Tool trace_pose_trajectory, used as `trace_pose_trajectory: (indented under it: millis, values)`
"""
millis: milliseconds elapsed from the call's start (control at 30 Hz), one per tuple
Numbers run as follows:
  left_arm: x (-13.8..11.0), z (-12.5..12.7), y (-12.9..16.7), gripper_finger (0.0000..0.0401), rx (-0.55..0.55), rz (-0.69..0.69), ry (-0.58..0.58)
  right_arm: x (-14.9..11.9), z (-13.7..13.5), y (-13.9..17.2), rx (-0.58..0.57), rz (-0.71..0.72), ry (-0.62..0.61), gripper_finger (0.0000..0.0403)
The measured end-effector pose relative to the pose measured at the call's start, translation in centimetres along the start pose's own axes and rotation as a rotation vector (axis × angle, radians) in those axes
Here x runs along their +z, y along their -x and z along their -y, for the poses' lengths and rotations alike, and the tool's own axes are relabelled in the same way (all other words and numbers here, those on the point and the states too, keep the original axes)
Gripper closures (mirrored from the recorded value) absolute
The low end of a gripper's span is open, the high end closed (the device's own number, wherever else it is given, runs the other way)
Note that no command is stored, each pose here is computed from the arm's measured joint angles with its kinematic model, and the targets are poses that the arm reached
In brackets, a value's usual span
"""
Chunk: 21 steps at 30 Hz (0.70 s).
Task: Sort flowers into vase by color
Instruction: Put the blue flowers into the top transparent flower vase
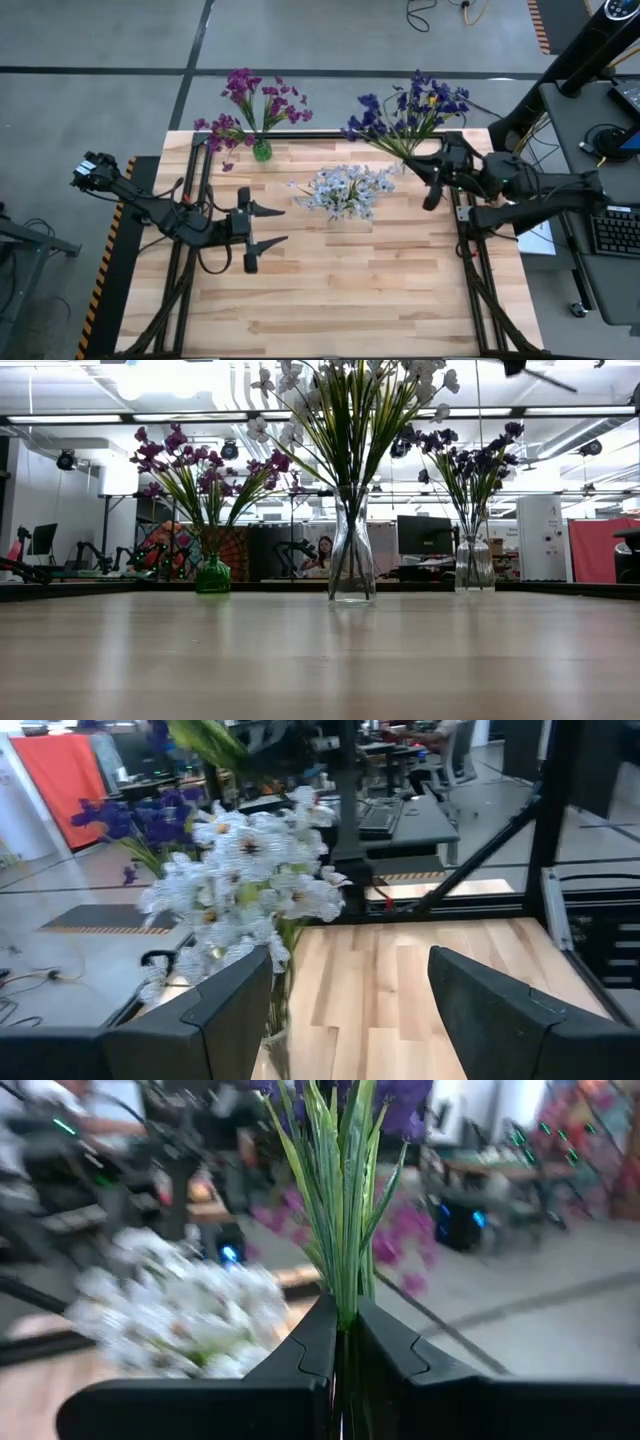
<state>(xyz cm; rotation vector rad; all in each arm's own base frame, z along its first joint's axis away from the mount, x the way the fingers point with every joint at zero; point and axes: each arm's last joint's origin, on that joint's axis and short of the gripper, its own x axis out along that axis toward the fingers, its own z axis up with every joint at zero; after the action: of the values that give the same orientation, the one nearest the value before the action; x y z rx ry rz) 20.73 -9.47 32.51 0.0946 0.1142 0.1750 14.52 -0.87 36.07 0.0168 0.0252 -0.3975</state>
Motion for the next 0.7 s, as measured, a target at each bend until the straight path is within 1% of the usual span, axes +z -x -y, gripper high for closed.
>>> trace_pose_trajectory:
  millis: [133, 300, 400, 567, 700]
  values:
    - [0.1, 0.2, 0.0, 0.015, -0.072, 0.007, -0.008, 1.6, -1.0, 1.0, 0.097, 0.094, 0.0, 0.0381]
    - [0.4, 0.4, 0.0, 0.015, -0.101, 0.04, -0.009, 2.8, -2.8, 1.7, 0.246, 0.206, 0.002, 0.0381]
    - [0.4, 0.7, -0.4, 0.015, -0.11, 0.054, -0.035, 2.7, -4.3, 1.4, 0.323, 0.225, 0.011, 0.0381]
    - [0.5, 1.6, -1.2, 0.015, -0.161, 0.118, -0.08, 2.3, -7.0, 0.5, 0.401, 0.242, 0.033, 0.0381]
    - [0.5, 2.3, -1.9, 0.015, -0.18, 0.168, -0.118, 2.2, -9.3, -0.1, 0.452, 0.308, 0.054, 0.0382]
